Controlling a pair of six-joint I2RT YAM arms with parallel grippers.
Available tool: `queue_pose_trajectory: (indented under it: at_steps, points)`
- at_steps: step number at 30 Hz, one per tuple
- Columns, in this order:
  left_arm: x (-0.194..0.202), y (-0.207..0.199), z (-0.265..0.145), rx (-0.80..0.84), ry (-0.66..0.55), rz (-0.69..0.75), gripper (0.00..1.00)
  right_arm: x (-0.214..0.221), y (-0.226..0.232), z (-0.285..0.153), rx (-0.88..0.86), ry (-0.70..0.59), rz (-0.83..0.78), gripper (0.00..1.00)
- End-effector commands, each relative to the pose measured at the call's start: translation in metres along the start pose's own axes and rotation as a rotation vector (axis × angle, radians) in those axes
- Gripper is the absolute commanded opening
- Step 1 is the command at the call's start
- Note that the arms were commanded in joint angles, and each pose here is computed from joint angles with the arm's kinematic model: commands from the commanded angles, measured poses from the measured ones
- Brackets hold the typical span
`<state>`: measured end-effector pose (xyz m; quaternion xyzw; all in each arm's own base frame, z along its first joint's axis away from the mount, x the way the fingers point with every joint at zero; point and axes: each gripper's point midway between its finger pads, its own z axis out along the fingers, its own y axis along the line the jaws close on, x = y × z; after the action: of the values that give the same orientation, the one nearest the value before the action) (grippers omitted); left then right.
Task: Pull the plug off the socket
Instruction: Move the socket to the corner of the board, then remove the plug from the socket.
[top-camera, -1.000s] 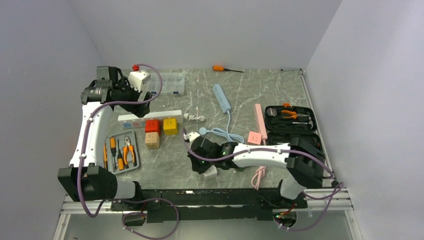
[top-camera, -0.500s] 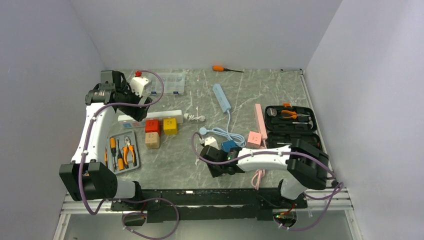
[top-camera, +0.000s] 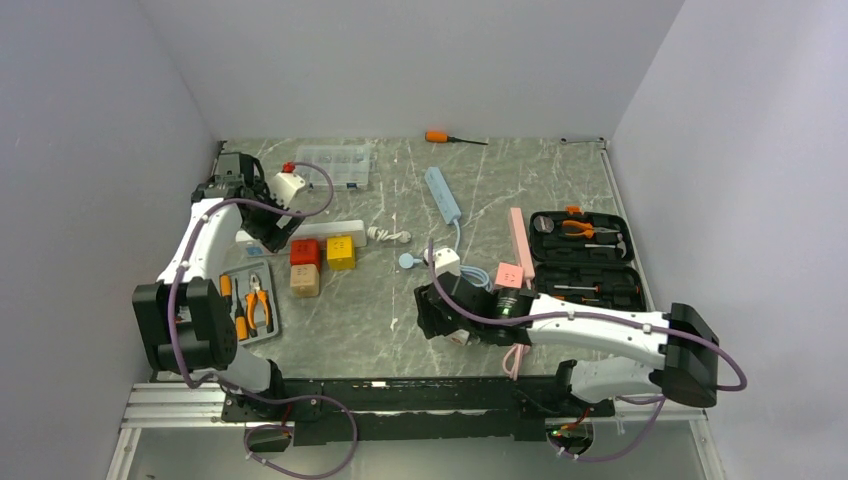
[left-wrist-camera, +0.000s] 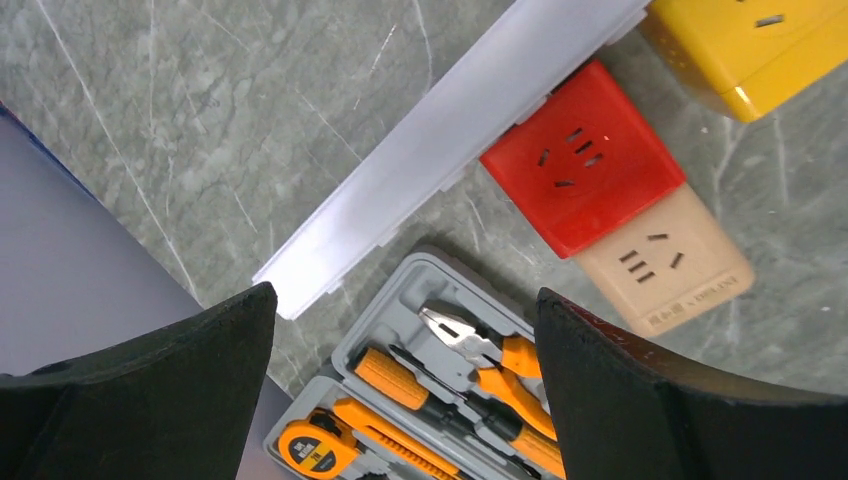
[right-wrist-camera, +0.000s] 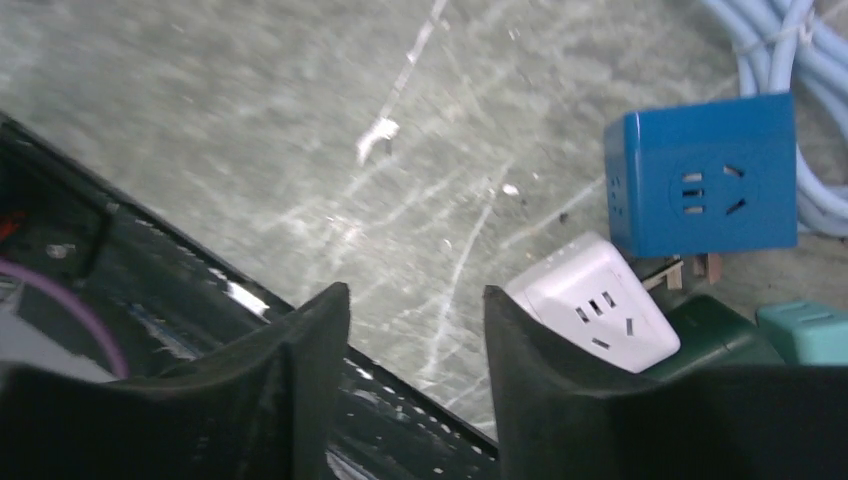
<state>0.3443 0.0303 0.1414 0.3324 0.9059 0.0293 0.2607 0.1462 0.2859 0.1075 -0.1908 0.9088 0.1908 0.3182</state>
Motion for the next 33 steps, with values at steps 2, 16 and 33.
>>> queue_pose_trajectory:
  at_steps: [2,16,33]
  points:
    - [-0.007,0.026,0.013,-0.052,-0.031,0.126,0.99,-0.046,0.019,-0.024,-0.08,-0.15,-0.006,0.58]
    - [-0.003,0.033,0.045,0.104,-0.064,0.358,0.99,-0.055,0.02,-0.028,-0.093,-0.19,0.003,0.6]
    - [-0.001,-0.058,0.059,0.297,-0.07,0.238,0.63,-0.05,-0.009,-0.037,-0.011,-0.238,0.028,0.6]
